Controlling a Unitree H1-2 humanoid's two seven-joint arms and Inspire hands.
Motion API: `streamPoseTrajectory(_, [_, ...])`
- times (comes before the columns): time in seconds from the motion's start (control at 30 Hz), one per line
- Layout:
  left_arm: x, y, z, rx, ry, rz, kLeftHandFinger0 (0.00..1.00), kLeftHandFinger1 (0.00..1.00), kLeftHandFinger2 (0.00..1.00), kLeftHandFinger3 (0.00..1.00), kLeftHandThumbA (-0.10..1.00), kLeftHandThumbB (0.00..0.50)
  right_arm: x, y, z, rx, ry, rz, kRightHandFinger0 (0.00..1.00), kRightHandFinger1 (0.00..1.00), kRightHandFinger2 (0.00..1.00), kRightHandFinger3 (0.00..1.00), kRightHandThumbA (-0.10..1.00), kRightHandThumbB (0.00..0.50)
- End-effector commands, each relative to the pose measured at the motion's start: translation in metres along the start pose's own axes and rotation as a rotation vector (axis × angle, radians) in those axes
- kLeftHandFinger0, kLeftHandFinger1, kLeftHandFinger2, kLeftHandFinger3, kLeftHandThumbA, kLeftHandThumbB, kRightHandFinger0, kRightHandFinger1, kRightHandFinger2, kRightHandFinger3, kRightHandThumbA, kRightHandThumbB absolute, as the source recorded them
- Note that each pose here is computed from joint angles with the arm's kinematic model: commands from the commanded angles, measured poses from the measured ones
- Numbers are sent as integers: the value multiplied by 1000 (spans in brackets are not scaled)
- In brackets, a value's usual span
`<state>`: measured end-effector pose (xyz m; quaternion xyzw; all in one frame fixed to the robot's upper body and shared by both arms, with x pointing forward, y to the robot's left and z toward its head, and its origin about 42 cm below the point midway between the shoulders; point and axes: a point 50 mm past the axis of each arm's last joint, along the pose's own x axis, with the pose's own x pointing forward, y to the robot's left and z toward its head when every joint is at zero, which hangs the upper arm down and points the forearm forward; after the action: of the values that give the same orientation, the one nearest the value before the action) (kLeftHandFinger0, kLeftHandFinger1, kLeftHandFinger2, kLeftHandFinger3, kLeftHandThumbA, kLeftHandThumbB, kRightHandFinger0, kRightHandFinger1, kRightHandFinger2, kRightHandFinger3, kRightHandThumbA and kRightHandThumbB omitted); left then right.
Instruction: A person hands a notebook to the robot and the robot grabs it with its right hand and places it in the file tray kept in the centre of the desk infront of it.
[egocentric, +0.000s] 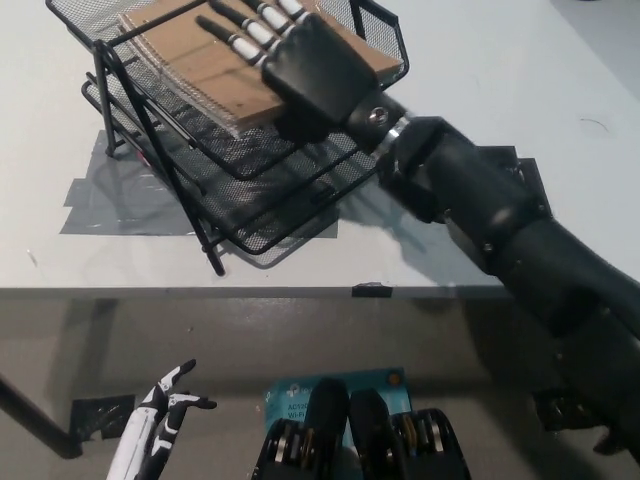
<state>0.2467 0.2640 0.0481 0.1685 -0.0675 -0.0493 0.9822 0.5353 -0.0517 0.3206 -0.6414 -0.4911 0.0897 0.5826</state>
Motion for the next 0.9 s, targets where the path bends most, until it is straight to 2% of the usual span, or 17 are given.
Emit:
streamPoseTrajectory(0.0, [15, 16, 14, 5, -94, 18, 886, 692, 566, 899, 975, 319, -11, -358, -67, 547, -2, 865, 1000, 1000, 1000, 1000, 647, 500])
streamPoseTrajectory(0.07, [18, 18, 14, -2, -96, 23, 875, 681, 561, 901, 958, 304, -22, -379, -70, 555, -20, 892, 1000, 1000, 1000, 1000, 582, 500])
streamPoseTrajectory(0.17, [22, 21, 16, -8, -99, 28, 872, 667, 557, 906, 949, 297, -33, -405, -73, 566, -33, 893, 1000, 1000, 1000, 1000, 552, 500])
streamPoseTrajectory(0.2, [23, 22, 16, -6, -98, 29, 869, 663, 554, 902, 951, 292, -38, -415, -74, 568, -34, 878, 1000, 1000, 1000, 1000, 578, 500])
streamPoseTrajectory(0.23, [24, 23, 16, -3, -97, 31, 869, 662, 552, 900, 952, 292, -42, -426, -74, 565, -36, 856, 1000, 1000, 1000, 1000, 646, 500])
streamPoseTrajectory(0.27, [24, 24, 16, 0, -96, 32, 869, 661, 552, 899, 953, 293, -45, -432, -74, 561, -38, 842, 1000, 1000, 1000, 1000, 668, 500])
streamPoseTrajectory(0.3, [24, 24, 16, 0, -95, 34, 853, 650, 547, 890, 951, 297, -52, -447, -71, 545, -53, 809, 1000, 1000, 1000, 1000, 978, 487])
streamPoseTrajectory(0.33, [24, 24, 15, -2, -94, 35, 849, 648, 546, 889, 950, 297, -54, -451, -71, 546, -58, 801, 1000, 1000, 1000, 1000, 1000, 481])
streamPoseTrajectory(0.4, [25, 24, 16, -7, -94, 35, 831, 644, 548, 890, 940, 299, -59, -456, -72, 581, -70, 774, 1000, 1000, 1000, 1000, 1000, 499])
streamPoseTrajectory(0.57, [28, 23, 17, -14, -93, 39, 836, 648, 548, 875, 913, 311, -70, -459, -72, 643, -93, 732, 1000, 1000, 1000, 1000, 1000, 496])
streamPoseTrajectory(0.73, [32, 24, 21, -22, -92, 41, 857, 658, 558, 873, 898, 326, -76, -468, -75, 534, -50, 796, 1000, 1000, 1000, 1000, 1000, 500])
streamPoseTrajectory(0.8, [34, 24, 22, -15, -99, 41, 842, 655, 557, 872, 906, 327, -77, -473, -74, 492, -34, 819, 1000, 1000, 1000, 1000, 763, 500])
streamPoseTrajectory(0.87, [35, 26, 23, -16, -103, 40, 847, 660, 557, 869, 903, 342, -80, -477, -75, 501, -36, 825, 1000, 1000, 1000, 1000, 697, 500])
